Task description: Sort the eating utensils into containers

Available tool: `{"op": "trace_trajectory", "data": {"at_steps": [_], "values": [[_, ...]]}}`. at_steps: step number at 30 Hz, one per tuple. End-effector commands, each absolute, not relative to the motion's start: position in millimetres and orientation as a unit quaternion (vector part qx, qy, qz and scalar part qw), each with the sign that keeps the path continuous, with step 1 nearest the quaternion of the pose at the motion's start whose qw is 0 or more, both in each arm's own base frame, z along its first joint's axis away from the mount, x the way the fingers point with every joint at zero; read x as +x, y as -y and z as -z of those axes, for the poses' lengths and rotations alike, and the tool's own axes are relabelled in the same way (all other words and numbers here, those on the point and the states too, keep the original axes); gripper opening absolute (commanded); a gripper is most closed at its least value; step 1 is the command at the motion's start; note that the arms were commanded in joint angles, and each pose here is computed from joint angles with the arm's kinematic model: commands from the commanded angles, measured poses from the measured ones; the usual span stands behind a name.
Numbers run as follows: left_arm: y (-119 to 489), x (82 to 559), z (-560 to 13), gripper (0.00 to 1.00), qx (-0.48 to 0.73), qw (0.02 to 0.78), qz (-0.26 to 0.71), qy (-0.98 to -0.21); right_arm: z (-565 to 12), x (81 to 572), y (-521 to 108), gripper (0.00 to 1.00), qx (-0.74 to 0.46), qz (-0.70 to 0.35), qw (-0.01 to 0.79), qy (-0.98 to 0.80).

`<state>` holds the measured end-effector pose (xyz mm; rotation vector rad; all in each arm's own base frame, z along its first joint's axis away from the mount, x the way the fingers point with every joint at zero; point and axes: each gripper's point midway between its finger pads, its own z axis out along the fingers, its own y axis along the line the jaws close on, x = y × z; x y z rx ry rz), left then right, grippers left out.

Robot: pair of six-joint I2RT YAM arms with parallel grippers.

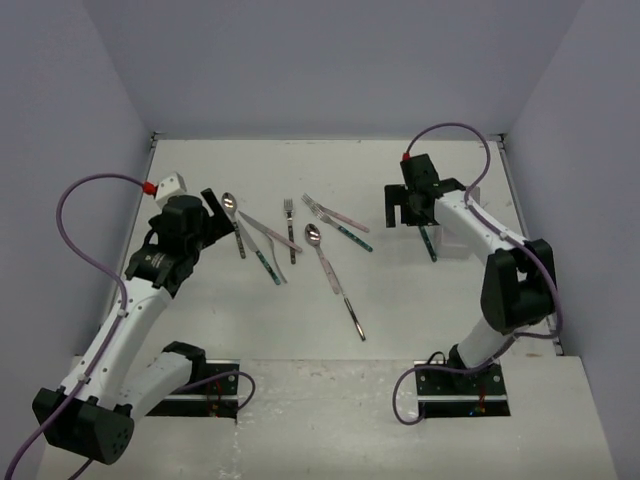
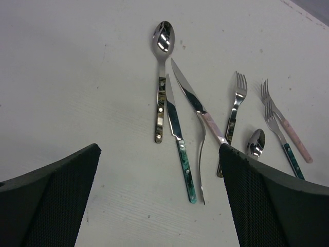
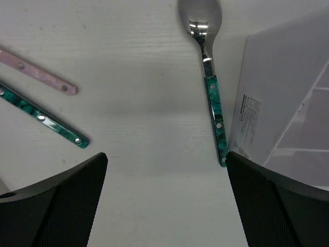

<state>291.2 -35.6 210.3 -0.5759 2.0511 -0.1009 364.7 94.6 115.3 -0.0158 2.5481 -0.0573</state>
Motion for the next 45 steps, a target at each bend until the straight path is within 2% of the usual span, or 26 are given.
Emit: {"op": "trace_trajectory", "data": {"at_steps": [1, 11, 18, 23, 29, 42, 45], "values": [[38.9, 299.7, -213.3, 1.00, -0.226, 0.495, 0.046, -0.837, -107.3, 382.2, -97.0, 0.99, -0.049, 0.024, 0.269, -0.962], [37.0, 306.9, -203.5, 1.00, -0.231, 0.485, 0.029, -0.843, -63.7, 436.6, -73.8, 0.99, -0.044, 0.051, 0.213, -0.975], [32.3, 311.3, -199.3, 1.00, -0.240, 0.481, 0.011, -0.843, -50.8, 444.3, -64.5, 0.98, -0.017, 0.021, 0.181, -0.983], [28.1, 314.3, -197.3, 1.00, -0.249, 0.475, -0.005, -0.844, -41.9, 427.2, -60.2, 0.90, -0.025, 0.015, 0.120, -0.992], [19.8, 312.4, -199.4, 1.00, -0.264, 0.479, -0.024, -0.837, -32.7, 392.3, -58.0, 0.87, -0.020, 0.010, 0.057, -0.998], [-1.8, 310.7, -220.2, 1.00, -0.282, 0.501, -0.074, -0.815, -28.9, 376.7, -62.3, 0.88, -0.042, -0.010, 0.034, -0.998], [-4.3, 310.9, -225.5, 1.00, -0.285, 0.508, -0.078, -0.809, -28.1, 374.2, -63.6, 0.81, -0.051, -0.017, 0.028, -0.998]]}}
